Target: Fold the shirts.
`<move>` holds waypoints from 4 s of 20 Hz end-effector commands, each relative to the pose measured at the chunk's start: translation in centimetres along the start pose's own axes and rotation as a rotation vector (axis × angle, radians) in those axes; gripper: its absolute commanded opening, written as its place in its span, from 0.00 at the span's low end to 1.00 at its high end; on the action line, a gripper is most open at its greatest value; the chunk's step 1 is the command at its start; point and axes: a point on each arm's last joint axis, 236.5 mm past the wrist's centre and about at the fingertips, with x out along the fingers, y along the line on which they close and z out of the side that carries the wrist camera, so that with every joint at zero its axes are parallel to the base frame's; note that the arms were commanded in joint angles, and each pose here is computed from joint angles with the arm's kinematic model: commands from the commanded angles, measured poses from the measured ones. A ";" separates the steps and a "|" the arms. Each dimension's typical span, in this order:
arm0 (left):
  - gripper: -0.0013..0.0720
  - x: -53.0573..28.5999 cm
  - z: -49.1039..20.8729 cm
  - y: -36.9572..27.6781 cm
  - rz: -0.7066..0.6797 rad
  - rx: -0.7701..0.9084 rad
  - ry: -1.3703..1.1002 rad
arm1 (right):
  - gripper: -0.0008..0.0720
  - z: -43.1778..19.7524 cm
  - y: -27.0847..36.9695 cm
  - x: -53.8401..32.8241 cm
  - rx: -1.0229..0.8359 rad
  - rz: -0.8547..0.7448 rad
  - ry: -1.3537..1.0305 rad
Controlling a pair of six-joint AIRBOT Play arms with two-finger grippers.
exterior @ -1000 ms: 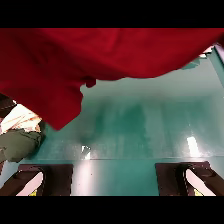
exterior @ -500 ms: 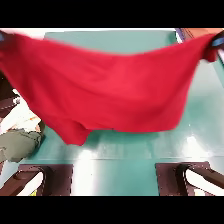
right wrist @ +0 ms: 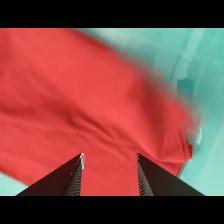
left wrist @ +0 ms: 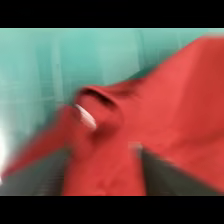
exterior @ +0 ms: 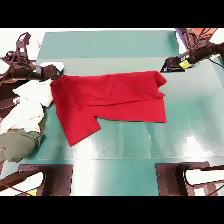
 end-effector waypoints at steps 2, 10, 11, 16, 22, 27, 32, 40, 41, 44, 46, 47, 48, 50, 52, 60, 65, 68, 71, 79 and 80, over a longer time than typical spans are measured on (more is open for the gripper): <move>0.77 0.3 -0.2 3.8 0.052 -0.087 0.062 | 0.54 -0.9 -1.8 -1.5 0.034 -0.008 0.038; 0.77 1.5 -18.2 11.0 0.150 -0.316 0.469 | 0.54 -8.2 0.6 -2.3 0.082 0.080 0.048; 0.77 1.8 -19.4 11.3 0.158 -0.330 0.478 | 0.54 -8.5 1.5 -2.1 0.086 0.120 0.038; 0.77 3.2 -21.6 11.6 0.162 -0.383 0.454 | 0.54 -9.4 2.9 -0.9 0.132 0.198 0.028; 0.41 4.8 -19.8 9.8 0.090 -0.454 0.352 | 0.54 -9.8 2.2 -0.7 0.147 0.187 0.042; 0.05 3.9 -16.8 9.0 0.065 -0.398 0.314 | 0.54 -16.2 -4.3 0.8 0.324 0.084 0.139; 0.05 1.9 -13.5 7.6 0.042 -0.328 0.236 | 0.73 -26.5 -9.8 3.4 0.632 0.040 0.277; 0.05 1.7 -13.9 7.3 0.033 -0.330 0.255 | 0.61 -23.6 -5.1 11.3 0.702 0.254 0.187; 0.05 1.7 -14.0 7.2 0.033 -0.330 0.257 | 0.59 -22.8 -4.5 11.9 0.673 0.258 0.190; 0.05 1.5 -14.0 7.0 0.027 -0.330 0.262 | 0.27 -20.9 -2.4 12.9 0.563 0.265 0.203; 0.05 0.4 -12.8 6.2 0.016 -0.307 0.237 | 0.04 -19.0 -1.0 12.0 0.443 0.281 0.166; 0.05 -0.9 -11.1 5.4 0.010 -0.277 0.190 | 0.04 -17.5 -0.5 10.6 0.399 0.287 0.127; 0.05 -2.5 -8.9 4.5 0.003 -0.245 0.128 | 0.04 -15.4 0.1 8.5 0.346 0.294 0.069; 0.05 -7.8 -3.2 1.2 -0.023 -0.138 -0.036 | 0.03 -10.6 1.1 2.2 0.223 0.279 -0.086; 0.05 -15.6 2.8 -3.4 -0.048 -0.019 -0.245 | 0.03 -5.8 2.4 -6.7 0.087 0.232 -0.298; 0.05 -49.8 10.0 -22.2 -0.119 0.391 -1.044 | 0.03 -2.5 11.2 -39.4 -0.264 -0.106 -1.017; 0.05 -52.1 9.8 -23.4 -0.142 0.399 -1.103 | 0.03 -3.5 11.5 -42.9 -0.229 -0.191 -1.030; 0.05 -43.7 11.7 -19.7 -0.162 0.278 -0.890 | 0.03 -2.1 8.1 -39.1 -0.129 -0.120 -0.907; 0.05 -30.6 11.4 -13.7 -0.171 0.122 -0.542 | 0.03 -1.0 3.0 -29.8 -0.014 -0.032 -0.648; 0.05 0.6 -0.7 -1.4 -0.132 -0.124 0.168 | 0.03 -4.9 -5.1 -0.7 0.129 0.003 0.054; 0.05 3.0 -0.6 -0.2 -0.117 -0.152 0.161 | 0.03 -4.5 -5.8 1.1 0.154 0.004 0.063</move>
